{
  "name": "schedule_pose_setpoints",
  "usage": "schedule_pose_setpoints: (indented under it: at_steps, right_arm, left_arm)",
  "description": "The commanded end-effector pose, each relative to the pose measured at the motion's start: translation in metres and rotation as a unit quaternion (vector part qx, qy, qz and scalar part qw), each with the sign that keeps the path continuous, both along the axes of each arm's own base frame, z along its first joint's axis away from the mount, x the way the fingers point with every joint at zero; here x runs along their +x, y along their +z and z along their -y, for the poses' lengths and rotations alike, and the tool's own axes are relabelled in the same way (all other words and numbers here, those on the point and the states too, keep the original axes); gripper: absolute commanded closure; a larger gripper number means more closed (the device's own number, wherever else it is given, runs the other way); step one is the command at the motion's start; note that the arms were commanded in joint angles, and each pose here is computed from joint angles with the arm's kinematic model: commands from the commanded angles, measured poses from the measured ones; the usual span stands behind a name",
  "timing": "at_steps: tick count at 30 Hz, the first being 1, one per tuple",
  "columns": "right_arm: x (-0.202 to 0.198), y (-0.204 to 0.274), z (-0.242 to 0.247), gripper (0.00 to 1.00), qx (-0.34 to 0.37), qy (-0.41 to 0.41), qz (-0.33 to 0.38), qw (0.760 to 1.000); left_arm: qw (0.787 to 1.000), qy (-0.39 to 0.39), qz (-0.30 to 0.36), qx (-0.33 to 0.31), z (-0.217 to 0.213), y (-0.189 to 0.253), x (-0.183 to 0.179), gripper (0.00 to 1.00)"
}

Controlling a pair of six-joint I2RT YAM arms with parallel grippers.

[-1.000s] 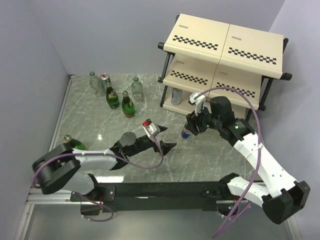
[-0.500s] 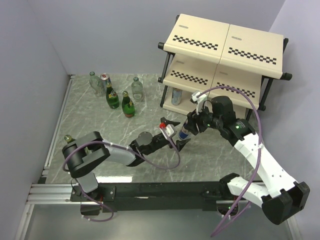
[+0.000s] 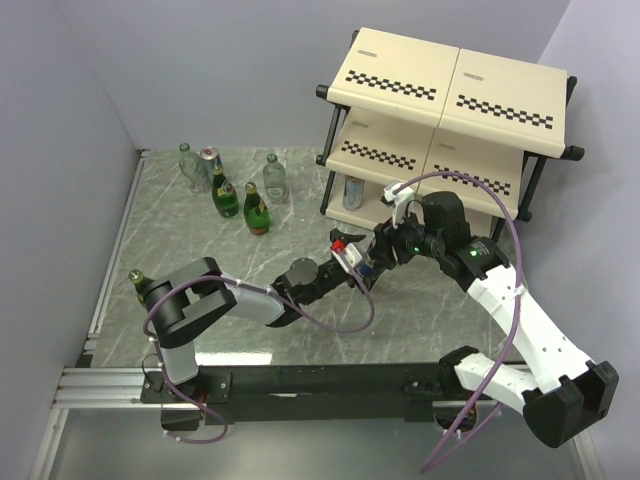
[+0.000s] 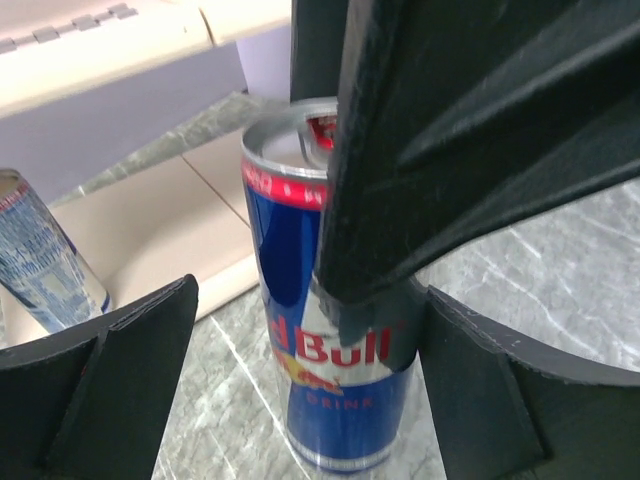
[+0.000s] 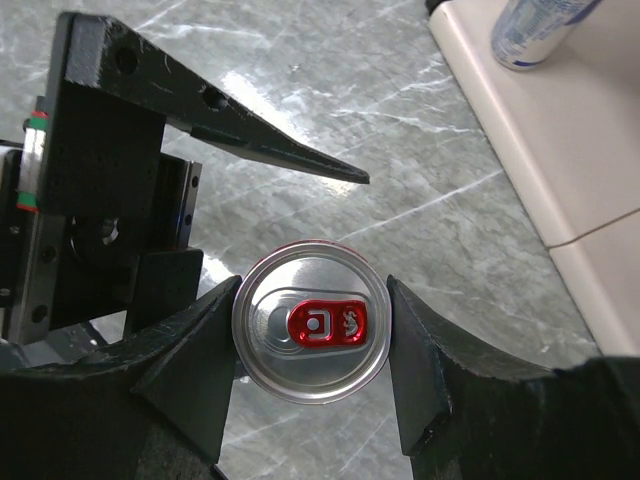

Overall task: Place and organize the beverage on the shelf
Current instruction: Place the drink on the shelf.

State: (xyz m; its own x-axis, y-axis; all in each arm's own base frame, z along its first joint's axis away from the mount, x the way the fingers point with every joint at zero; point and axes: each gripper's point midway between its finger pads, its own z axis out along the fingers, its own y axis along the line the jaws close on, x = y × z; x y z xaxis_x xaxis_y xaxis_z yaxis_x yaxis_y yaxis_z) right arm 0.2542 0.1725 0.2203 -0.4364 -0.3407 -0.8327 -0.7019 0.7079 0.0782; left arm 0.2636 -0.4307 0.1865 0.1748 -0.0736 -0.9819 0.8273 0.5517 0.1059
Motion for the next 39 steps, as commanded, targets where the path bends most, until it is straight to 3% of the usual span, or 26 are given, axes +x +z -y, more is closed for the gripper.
schedule_pose_setpoints:
  at_steps: [1, 39]
  right_arm:
    - [0.016, 0.029, -0.004, 1.00, 0.020, -0.010, 0.063, 0.998]
    - [0.025, 0.011, -0.004, 1.00, -0.041, -0.025, 0.076, 0.996]
  left_arm:
    - [1.000, 0.006, 0.007, -0.002, 0.007, 0.005, 0.005, 0.07]
    - [0.999, 0.019, 0.001, 0.038, 0.024, -0.016, 0.020, 0.17]
